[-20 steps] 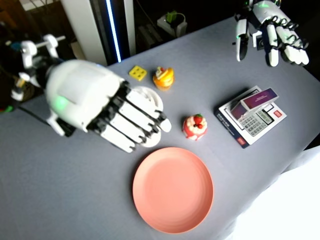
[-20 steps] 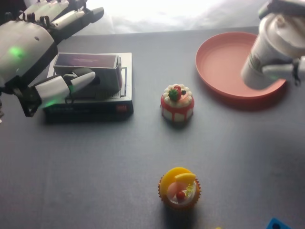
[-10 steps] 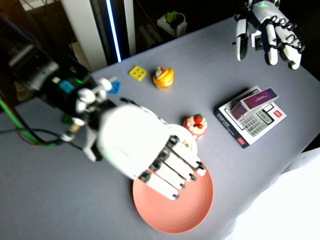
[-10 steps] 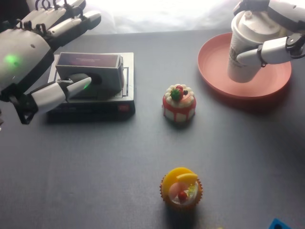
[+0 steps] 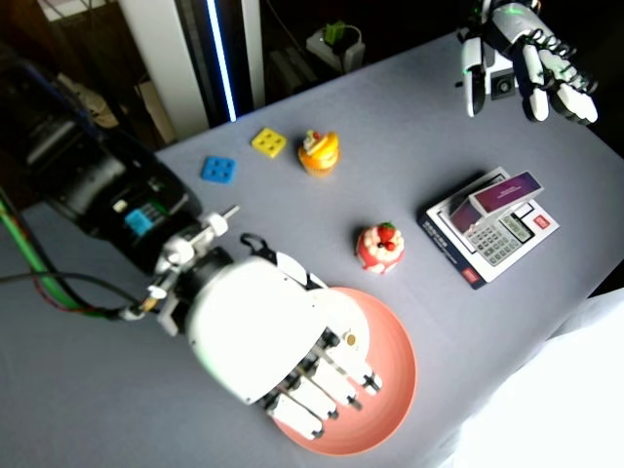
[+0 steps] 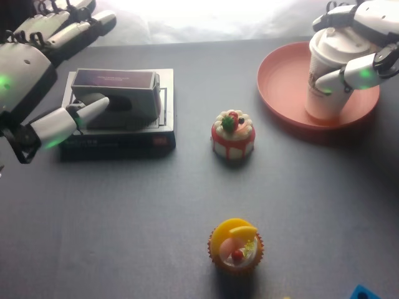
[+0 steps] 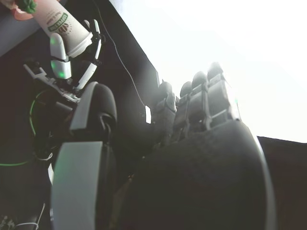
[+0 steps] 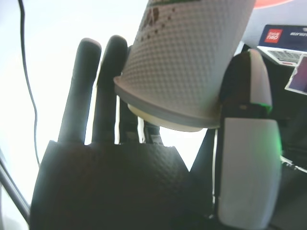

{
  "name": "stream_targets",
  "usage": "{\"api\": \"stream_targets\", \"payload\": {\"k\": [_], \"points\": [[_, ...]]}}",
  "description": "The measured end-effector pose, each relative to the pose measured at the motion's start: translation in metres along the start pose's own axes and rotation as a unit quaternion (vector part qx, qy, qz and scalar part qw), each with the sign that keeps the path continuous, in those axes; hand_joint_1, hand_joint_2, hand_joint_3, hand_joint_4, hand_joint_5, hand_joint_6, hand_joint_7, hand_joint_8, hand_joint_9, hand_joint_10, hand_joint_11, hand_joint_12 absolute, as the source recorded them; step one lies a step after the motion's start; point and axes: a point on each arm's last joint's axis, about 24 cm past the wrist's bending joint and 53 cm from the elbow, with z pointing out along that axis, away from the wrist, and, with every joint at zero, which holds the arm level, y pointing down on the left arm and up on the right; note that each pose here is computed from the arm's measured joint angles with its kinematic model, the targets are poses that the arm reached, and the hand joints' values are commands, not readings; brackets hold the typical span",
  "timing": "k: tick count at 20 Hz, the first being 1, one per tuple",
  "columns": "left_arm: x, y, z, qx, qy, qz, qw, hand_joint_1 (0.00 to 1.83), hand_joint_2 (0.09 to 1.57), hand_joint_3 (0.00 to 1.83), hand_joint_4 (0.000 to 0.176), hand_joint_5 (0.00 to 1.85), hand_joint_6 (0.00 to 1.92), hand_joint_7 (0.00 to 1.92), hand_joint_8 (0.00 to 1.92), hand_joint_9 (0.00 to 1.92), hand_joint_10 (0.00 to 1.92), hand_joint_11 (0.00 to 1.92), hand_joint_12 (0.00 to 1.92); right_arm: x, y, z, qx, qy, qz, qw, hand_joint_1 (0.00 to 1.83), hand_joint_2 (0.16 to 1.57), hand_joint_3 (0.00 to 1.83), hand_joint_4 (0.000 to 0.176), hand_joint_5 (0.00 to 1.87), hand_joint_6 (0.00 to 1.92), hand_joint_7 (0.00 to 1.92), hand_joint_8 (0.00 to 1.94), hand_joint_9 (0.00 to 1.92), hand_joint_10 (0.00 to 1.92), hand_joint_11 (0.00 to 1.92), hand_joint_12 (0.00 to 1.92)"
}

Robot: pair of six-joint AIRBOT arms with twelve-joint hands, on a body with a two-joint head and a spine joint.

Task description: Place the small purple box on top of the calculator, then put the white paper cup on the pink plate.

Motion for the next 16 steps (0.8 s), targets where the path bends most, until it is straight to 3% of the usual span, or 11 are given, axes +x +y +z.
{"api": "stream_targets", "payload": {"k": [1, 2, 3, 4, 7, 8, 9, 11, 13, 15, 16], "points": [[-0.002, 0.001, -0.001, -0.002, -0.005, -0.002, 1.0, 0.91, 1.3, 0.0, 0.0, 0.2, 0.0, 0.0, 0.0, 0.0, 0.0, 0.0, 0.03, 0.001, 0.0, 0.0, 0.0, 0.001, 0.0, 1.0, 0.84, 1.09, 0.0, 0.01, 0.08, 0.04, 0.1, 0.07, 0.08, 0.72, 0.06, 1.53], [-0.005, 0.002, -0.002, -0.003, -0.011, -0.003, 0.9999, 0.92, 1.3, 0.0, 0.0, 0.19, 0.0, 0.0, 0.0, 0.0, 0.0, 0.0, 0.04, 0.001, 0.0, 0.0, 0.0, 0.002, 0.0, 1.0, 0.8, 1.07, 0.0, 0.036, 0.02, 0.01, 0.02, 0.01, 0.05, 0.51, 0.01, 1.41], [-0.005, 0.003, -0.003, -0.004, -0.012, -0.003, 0.9999, 0.92, 1.3, 0.0, 0.0, 0.19, 0.0, 0.0, 0.0, 0.0, 0.0, 0.0, 0.04, 0.001, 0.0, 0.0, 0.0, 0.001, -0.001, 1.0, 0.8, 1.06, 0.0, 0.041, 0.0, 0.0, 0.0, 0.0, 0.07, 0.39, 0.0, 1.38], [-0.005, 0.003, -0.003, -0.003, -0.012, -0.002, 0.9999, 0.97, 1.3, 0.0, 0.0, 0.21, 0.01, 0.0, 0.0, 0.0, 0.0, 0.0, 0.01, 0.0, 0.0, 0.0, 0.0, 0.0, -0.001, 1.0, 0.78, 1.05, 0.0, 0.043, 0.0, 0.0, 0.0, 0.0, 0.04, 0.3, 0.0, 1.19], [-0.005, 0.003, -0.004, -0.002, -0.011, -0.002, 0.9999, 1.0, 1.3, 0.0, 0.0, 0.21, 0.01, 0.0, 0.0, 0.0, 0.0, 0.0, 0.0, 0.004, 0.004, -0.001, -0.004, 0.003, 0.0, 1.0, 0.75, 1.05, 0.0, 0.048, 0.0, 0.0, 0.0, 0.0, 0.05, 0.23, 0.0, 1.22], [-0.005, 0.002, -0.004, -0.002, -0.012, -0.002, 0.9999, 1.02, 1.3, 0.0, 0.0, 0.22, 0.01, 0.0, 0.0, 0.0, 0.0, 0.0, 0.0, 0.006, 0.006, -0.002, -0.006, 0.005, 0.0, 1.0, 0.73, 0.99, 0.0, 0.065, 0.0, 0.0, 0.0, 0.0, 0.07, 0.23, 0.0, 1.35], [-0.007, 0.002, -0.004, -0.001, -0.014, -0.002, 0.9999, 1.0, 1.3, 0.0, 0.0, 0.2, 0.0, 0.0, 0.0, 0.0, 0.0, 0.0, 0.0, 0.009, 0.009, -0.003, -0.009, 0.009, -0.001, 0.9999, 0.72, 1.0, 0.0, 0.072, 0.0, 0.0, 0.0, 0.0, 0.05, 0.21, 0.0, 1.28], [-0.007, 0.002, -0.004, 0.0, -0.016, -0.002, 0.9999, 0.99, 1.3, 0.0, 0.0, 0.2, 0.0, 0.0, 0.0, 0.0, 0.0, 0.0, 0.0, 0.009, 0.012, -0.008, -0.013, 0.011, -0.004, 0.9999, 0.7, 1.02, 0.0, 0.063, 0.0, 0.0, 0.0, 0.0, 0.05, 0.16, 0.0, 1.14], [-0.006, 0.001, -0.005, -0.002, -0.016, -0.006, 0.9999, 0.99, 1.3, 0.0, 0.0, 0.2, 0.0, 0.0, 0.0, 0.0, 0.0, 0.0, 0.0, 0.004, 0.015, -0.014, -0.018, 0.007, -0.01, 0.9998, 0.69, 1.04, 0.0, 0.05, 0.0, 0.0, 0.0, 0.0, 0.04, 0.13, 0.0, 1.16], [-0.003, 0.002, -0.007, -0.003, -0.011, -0.005, 0.9999, 1.01, 1.3, 0.0, 0.0, 0.2, 0.0, 0.0, 0.0, 0.0, 0.0, 0.0, 0.0, -0.003, 0.02, -0.021, -0.027, -0.002, -0.015, 0.9995, 0.72, 1.04, 0.0, 0.049, 0.0, 0.0, 0.0, 0.0, 0.0, 0.11, 0.0, 1.25], [-0.002, 0.002, -0.007, -0.004, -0.01, -0.006, 0.9999, 1.01, 1.3, 0.0, 0.0, 0.2, 0.0, 0.0, 0.0, 0.0, 0.0, 0.0, 0.0, -0.006, 0.027, -0.027, -0.037, -0.008, -0.019, 0.9991, 0.71, 1.01, 0.0, 0.06, 0.0, 0.0, 0.0, 0.0, 0.0, 0.05, 0.0, 1.29]]}}
